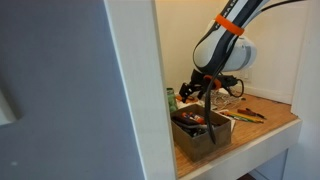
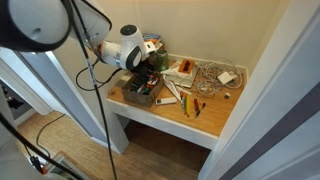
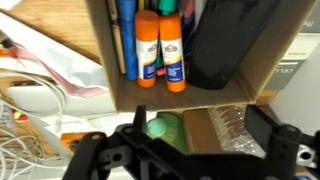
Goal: Place the stick of glue in the box
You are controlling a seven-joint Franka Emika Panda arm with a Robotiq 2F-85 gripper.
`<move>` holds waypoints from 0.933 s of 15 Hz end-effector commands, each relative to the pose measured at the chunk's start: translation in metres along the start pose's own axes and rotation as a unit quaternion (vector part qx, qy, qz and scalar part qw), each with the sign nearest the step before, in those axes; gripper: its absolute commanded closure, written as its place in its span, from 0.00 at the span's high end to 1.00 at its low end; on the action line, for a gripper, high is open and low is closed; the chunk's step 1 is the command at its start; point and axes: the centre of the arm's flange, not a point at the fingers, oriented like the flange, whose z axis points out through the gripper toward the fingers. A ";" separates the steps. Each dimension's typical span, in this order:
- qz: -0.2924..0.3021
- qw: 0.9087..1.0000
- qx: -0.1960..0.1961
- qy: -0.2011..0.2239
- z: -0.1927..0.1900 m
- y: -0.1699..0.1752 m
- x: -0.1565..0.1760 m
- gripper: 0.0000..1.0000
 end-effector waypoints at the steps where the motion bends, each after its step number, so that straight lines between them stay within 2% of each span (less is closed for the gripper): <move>1: 0.036 0.996 -0.038 -0.072 -0.055 0.020 -0.001 1.00; 4: 0.063 0.989 -0.057 -0.125 -0.086 0.041 -0.001 1.00; 9: 0.097 0.975 -0.078 -0.184 -0.127 0.063 -0.007 1.00; 13: 0.096 0.972 -0.085 -0.199 -0.147 0.069 -0.015 1.00; 14: 0.095 0.973 -0.071 -0.196 -0.133 0.070 -0.011 1.00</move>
